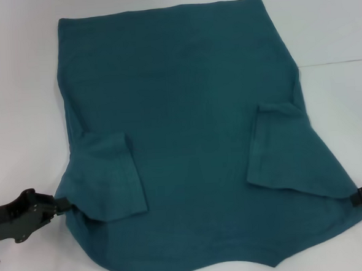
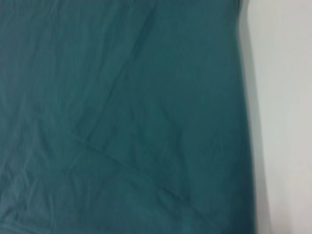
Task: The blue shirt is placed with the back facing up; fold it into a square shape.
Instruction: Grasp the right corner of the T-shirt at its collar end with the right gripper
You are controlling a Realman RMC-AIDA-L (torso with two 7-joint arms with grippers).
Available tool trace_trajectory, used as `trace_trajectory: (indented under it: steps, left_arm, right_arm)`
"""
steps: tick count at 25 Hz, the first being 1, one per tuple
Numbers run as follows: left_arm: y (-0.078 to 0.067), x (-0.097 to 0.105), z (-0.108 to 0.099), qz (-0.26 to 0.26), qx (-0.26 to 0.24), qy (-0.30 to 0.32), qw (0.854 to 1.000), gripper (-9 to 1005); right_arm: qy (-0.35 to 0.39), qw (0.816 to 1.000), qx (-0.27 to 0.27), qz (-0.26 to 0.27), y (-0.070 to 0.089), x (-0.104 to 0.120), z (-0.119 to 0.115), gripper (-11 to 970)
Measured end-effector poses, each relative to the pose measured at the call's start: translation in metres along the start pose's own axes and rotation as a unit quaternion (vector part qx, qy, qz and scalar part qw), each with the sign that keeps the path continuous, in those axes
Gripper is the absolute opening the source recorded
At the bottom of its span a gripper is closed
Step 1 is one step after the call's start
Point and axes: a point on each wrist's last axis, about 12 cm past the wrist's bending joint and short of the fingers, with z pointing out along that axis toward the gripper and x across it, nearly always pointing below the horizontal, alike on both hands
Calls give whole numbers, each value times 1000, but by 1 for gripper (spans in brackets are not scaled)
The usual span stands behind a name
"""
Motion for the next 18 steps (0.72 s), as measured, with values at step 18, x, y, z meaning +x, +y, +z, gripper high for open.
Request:
trace_trajectory:
  steps: [18]
  left_arm:
    - [2,1,0,-2,-3,-3,1000,2]
  right_arm:
    - [12,1000,5,-13,6,-3,6,682]
